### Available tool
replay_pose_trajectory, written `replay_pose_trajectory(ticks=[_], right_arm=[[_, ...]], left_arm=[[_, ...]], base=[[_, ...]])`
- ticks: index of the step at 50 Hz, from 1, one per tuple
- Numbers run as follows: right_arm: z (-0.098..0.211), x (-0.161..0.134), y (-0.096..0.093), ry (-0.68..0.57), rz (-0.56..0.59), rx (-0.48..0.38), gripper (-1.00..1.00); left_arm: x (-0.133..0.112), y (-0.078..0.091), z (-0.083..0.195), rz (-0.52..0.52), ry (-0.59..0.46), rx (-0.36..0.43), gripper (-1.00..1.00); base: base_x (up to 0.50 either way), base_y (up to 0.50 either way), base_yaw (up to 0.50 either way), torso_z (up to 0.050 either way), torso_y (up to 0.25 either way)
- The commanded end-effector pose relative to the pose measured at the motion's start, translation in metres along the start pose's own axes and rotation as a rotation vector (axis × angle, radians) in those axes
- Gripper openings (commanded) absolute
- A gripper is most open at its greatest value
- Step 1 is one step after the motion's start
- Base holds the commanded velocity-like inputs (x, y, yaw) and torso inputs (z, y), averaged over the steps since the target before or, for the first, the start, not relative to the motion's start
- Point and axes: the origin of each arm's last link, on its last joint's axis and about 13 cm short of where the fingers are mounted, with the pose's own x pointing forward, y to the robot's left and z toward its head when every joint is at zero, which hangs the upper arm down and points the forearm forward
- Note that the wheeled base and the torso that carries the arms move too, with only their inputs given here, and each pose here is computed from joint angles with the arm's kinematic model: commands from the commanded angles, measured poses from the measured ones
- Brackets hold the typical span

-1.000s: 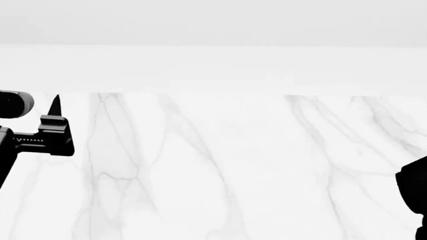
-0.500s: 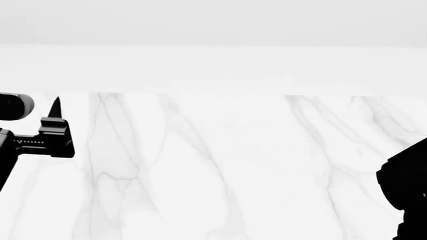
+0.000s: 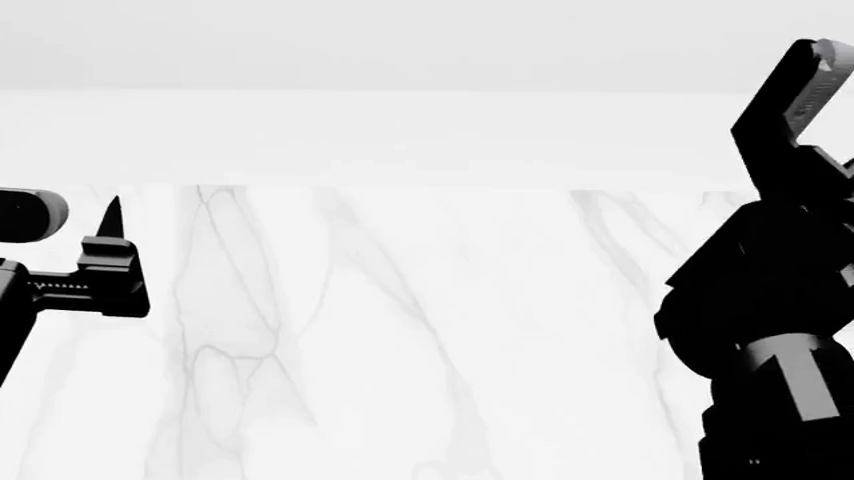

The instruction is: Pick up the book on the left and place it on top of the shelf.

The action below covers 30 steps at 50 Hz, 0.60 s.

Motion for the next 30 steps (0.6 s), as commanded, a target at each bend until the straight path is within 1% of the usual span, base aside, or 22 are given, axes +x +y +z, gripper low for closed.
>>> replay_pose_trajectory(ticks=[1,6,12,13,14,15,16,17,18,19,20,22,23,24,26,27,28,30], right_arm=[[0.025,-0.012,0.002,-0.122,0.036,0.010,1.00],[0.028,-0.014,0.005,-0.152,0.040,0.022,1.00],[0.031,-0.017,0.020,-0.205,0.144,0.136,1.00],[0.030,-0.017,0.023,-0.214,0.149,0.141,1.00],[0.032,-0.018,0.029,-0.260,0.194,0.212,1.00],[0.033,-0.018,0.030,-0.258,0.222,0.242,1.00],[0.035,-0.019,0.035,-0.298,0.288,0.311,1.00],[0.036,-0.020,0.037,-0.334,0.329,0.350,1.00],[0.036,-0.021,0.040,-0.339,0.377,0.400,1.00],[0.034,-0.025,0.045,-0.364,0.477,0.495,1.00],[0.032,-0.028,0.046,-0.389,0.540,0.571,1.00],[0.030,-0.032,0.045,-0.424,0.627,0.664,1.00],[0.028,-0.040,0.042,-0.484,0.745,0.797,1.00],[0.026,-0.044,0.040,-0.502,0.788,0.849,1.00],[0.023,-0.050,0.039,-0.537,0.848,0.893,1.00],[0.021,-0.054,0.038,-0.558,0.902,0.941,1.00],[0.020,-0.056,0.038,-0.552,0.925,0.944,1.00],[0.019,-0.059,0.037,-0.572,0.965,0.976,1.00]], left_arm=[[0.001,0.000,0.001,-0.006,-0.011,-0.027,1.00],[0.001,0.000,0.001,-0.007,-0.011,-0.027,1.00],[0.002,0.000,0.000,-0.007,-0.009,-0.027,1.00],[0.002,0.000,-0.001,-0.008,-0.008,-0.028,1.00],[0.002,0.000,-0.001,-0.008,-0.008,-0.028,1.00],[0.002,-0.001,-0.001,-0.008,-0.008,-0.029,1.00],[0.002,-0.001,-0.002,-0.010,-0.009,-0.028,1.00],[0.002,-0.001,-0.002,-0.010,-0.008,-0.028,1.00],[0.002,-0.001,-0.002,-0.011,-0.012,-0.030,1.00],[0.002,-0.002,-0.003,-0.013,-0.011,-0.031,1.00],[0.003,-0.002,-0.003,-0.014,-0.013,-0.032,1.00],[0.002,-0.003,-0.003,-0.017,-0.013,-0.032,1.00],[0.002,-0.003,-0.003,-0.018,-0.014,-0.031,1.00],[0.002,-0.003,-0.003,-0.018,-0.014,-0.030,1.00],[0.003,-0.003,-0.003,-0.018,-0.013,-0.031,1.00],[0.003,-0.003,-0.003,-0.018,-0.012,-0.032,1.00],[0.003,-0.003,-0.003,-0.018,-0.012,-0.032,1.00],[0.003,-0.004,-0.004,-0.020,-0.012,-0.030,1.00]], base=[[0.00,0.00,0.00,0.000,0.000],[0.00,0.00,0.00,0.000,0.000],[0.00,0.00,0.00,0.000,0.000],[0.00,0.00,0.00,0.000,0.000],[0.00,0.00,0.00,0.000,0.000],[0.00,0.00,0.00,0.000,0.000],[0.00,0.00,0.00,0.000,0.000],[0.00,0.00,0.00,0.000,0.000],[0.00,0.00,0.00,0.000,0.000],[0.00,0.00,0.00,0.000,0.000],[0.00,0.00,0.00,0.000,0.000],[0.00,0.00,0.00,0.000,0.000],[0.00,0.00,0.00,0.000,0.000],[0.00,0.00,0.00,0.000,0.000],[0.00,0.00,0.00,0.000,0.000],[0.00,0.00,0.00,0.000,0.000],[0.00,0.00,0.00,0.000,0.000],[0.00,0.00,0.00,0.000,0.000]])
